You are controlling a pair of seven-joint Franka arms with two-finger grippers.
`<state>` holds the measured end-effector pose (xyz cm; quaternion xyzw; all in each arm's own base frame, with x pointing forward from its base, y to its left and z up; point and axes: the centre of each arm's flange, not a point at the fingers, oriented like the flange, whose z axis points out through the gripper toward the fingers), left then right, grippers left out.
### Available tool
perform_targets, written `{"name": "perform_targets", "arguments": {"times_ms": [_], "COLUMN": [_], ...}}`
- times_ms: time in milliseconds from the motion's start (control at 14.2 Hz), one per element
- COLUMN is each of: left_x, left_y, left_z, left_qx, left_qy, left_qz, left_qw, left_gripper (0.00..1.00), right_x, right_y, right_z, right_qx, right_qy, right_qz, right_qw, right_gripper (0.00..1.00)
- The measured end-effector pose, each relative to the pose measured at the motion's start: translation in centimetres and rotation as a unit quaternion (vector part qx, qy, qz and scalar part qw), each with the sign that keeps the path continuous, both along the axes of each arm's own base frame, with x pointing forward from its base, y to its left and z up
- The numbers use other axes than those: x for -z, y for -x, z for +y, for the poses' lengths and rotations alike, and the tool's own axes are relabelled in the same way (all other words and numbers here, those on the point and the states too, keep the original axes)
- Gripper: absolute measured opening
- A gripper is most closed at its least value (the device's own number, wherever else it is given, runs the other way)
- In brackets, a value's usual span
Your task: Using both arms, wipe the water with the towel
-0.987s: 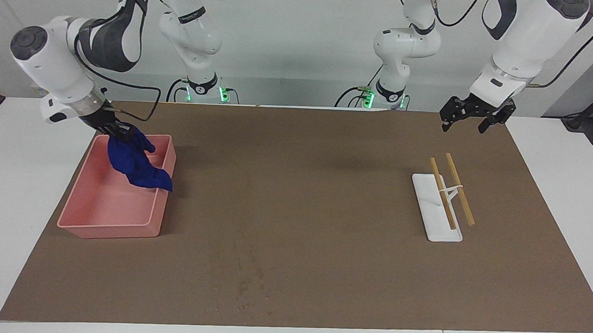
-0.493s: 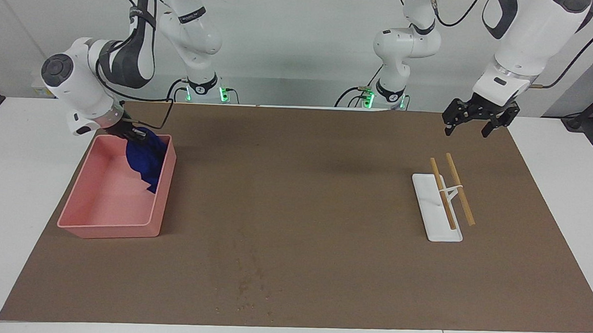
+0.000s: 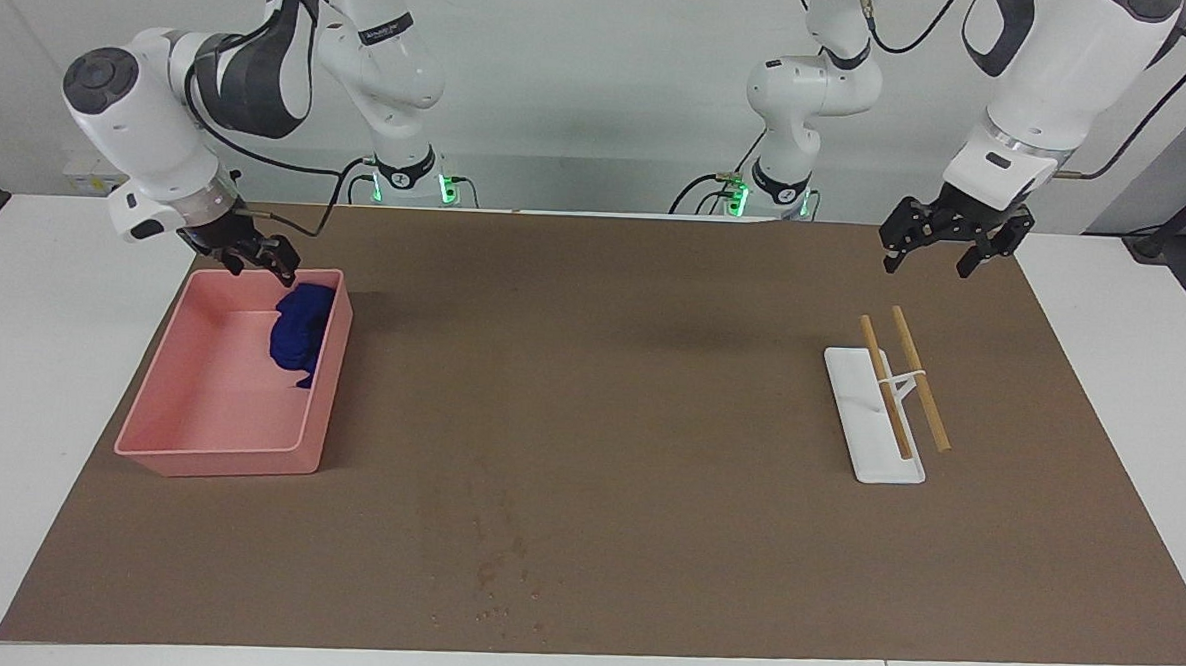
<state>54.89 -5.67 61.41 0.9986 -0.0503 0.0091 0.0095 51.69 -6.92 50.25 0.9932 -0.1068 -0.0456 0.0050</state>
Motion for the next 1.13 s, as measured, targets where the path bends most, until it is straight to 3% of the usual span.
{"name": "perform_targets", "arguments": {"times_ms": [70, 352, 564, 1128], "left_x": [0.0, 0.1, 0.2, 0.2], "left_y": [0.0, 0.0, 0.0, 0.0], "left_z": [0.0, -0.1, 0.1, 0.0], "left_qx": [0.000, 0.000, -0.001, 0.000], "left_qy": [0.000, 0.001, 0.001, 0.001], "left_qz": [0.001, 0.002, 0.002, 0.002], "left_qw": [1.000, 1.000, 1.000, 1.000], "left_gripper": [1.00, 1.00, 1.00, 1.00], "right_x": [-2.3, -9.5, -12.3, -14.6], "right_y": [-0.6, -2.0, -1.9, -1.8], "right_z": [1.3, 5.3, 7.8, 11.6], "right_qx": [-0.013, -0.054, -0.060, -0.069], "right_qy": [0.003, 0.014, 0.009, 0.004], "right_qz": [-0.015, -0.071, -0.065, -0.055], "right_qw": [1.000, 0.996, 0.996, 0.996], "right_gripper": [1.00, 1.00, 1.00, 1.00]}}
